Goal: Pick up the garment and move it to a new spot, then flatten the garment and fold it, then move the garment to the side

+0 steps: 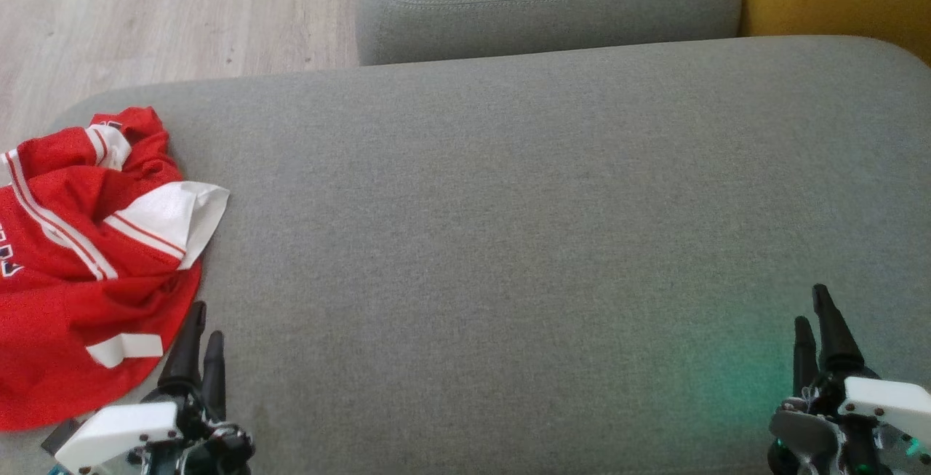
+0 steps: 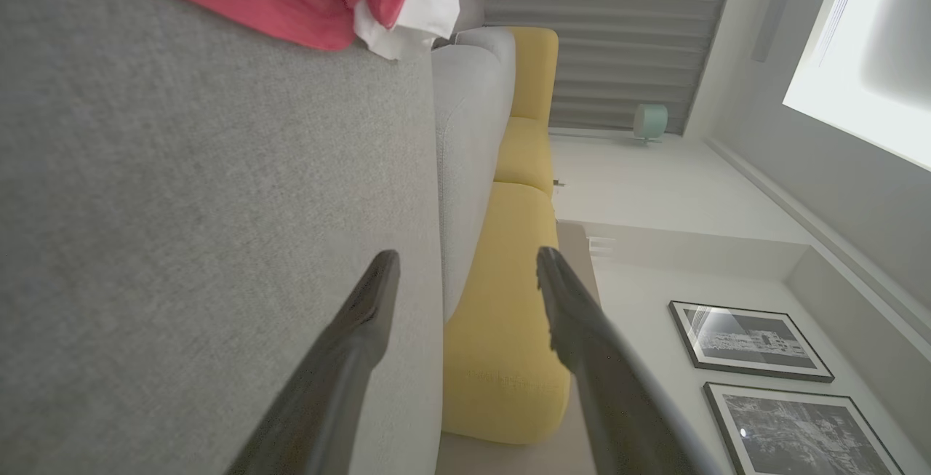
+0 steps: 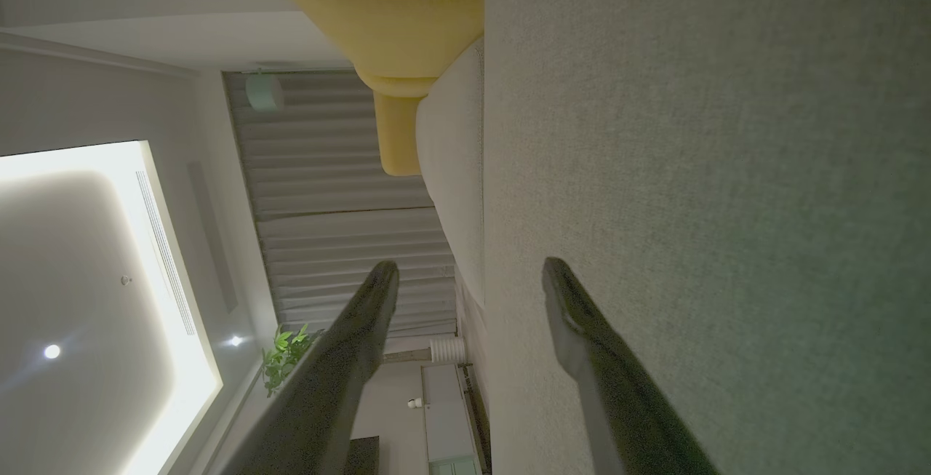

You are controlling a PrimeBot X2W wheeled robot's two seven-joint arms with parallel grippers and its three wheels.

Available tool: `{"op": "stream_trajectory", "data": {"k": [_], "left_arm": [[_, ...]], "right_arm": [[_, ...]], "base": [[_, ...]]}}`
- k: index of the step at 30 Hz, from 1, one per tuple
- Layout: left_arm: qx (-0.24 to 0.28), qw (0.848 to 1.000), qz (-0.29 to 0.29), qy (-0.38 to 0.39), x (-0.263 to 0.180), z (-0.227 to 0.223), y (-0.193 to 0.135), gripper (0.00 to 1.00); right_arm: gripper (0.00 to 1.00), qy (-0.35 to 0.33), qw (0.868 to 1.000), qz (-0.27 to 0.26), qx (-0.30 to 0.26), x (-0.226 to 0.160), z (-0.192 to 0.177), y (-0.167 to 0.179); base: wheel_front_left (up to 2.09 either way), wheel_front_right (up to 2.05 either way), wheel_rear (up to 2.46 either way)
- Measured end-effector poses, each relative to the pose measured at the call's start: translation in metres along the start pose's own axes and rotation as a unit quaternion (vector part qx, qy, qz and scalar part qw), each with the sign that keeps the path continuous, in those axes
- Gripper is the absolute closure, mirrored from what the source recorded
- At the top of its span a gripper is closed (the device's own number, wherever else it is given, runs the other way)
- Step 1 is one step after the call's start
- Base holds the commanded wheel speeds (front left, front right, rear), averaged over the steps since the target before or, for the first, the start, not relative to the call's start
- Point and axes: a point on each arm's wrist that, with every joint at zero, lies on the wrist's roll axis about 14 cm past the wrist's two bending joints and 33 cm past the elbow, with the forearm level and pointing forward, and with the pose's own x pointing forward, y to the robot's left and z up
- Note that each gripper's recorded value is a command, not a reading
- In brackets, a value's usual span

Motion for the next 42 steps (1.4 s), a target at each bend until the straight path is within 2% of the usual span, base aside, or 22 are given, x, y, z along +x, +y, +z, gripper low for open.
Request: {"op": "stream_trajectory", "data": {"k": [11,22,30,42], "left_arm": [[0.017,1.0,0.0,-0.002,0.0,-0.005,-0.002,0.0],[0.068,0.998,-0.001,0.002,0.001,-0.011,-0.007,0.0],[0.135,0.991,0.002,-0.004,0.001,-0.011,-0.01,0.0],[0.241,0.97,0.017,-0.006,-0.002,-0.014,-0.004,0.0]], "right_arm": [[0.0,0.0,1.0,0.005,-0.027,0.001,-0.004,0.004],[0.0,0.001,0.993,0.02,-0.118,0.002,-0.009,0.015],[0.0,0.017,0.977,0.035,-0.211,0.004,-0.023,0.023],[0.0,0.03,0.95,0.055,-0.305,0.003,-0.039,0.03]], "base": [[0.0,0.0,0.0],[0.0,0.0,0.0],[0.0,0.0,0.0],[0.0,0.0,0.0]]}}
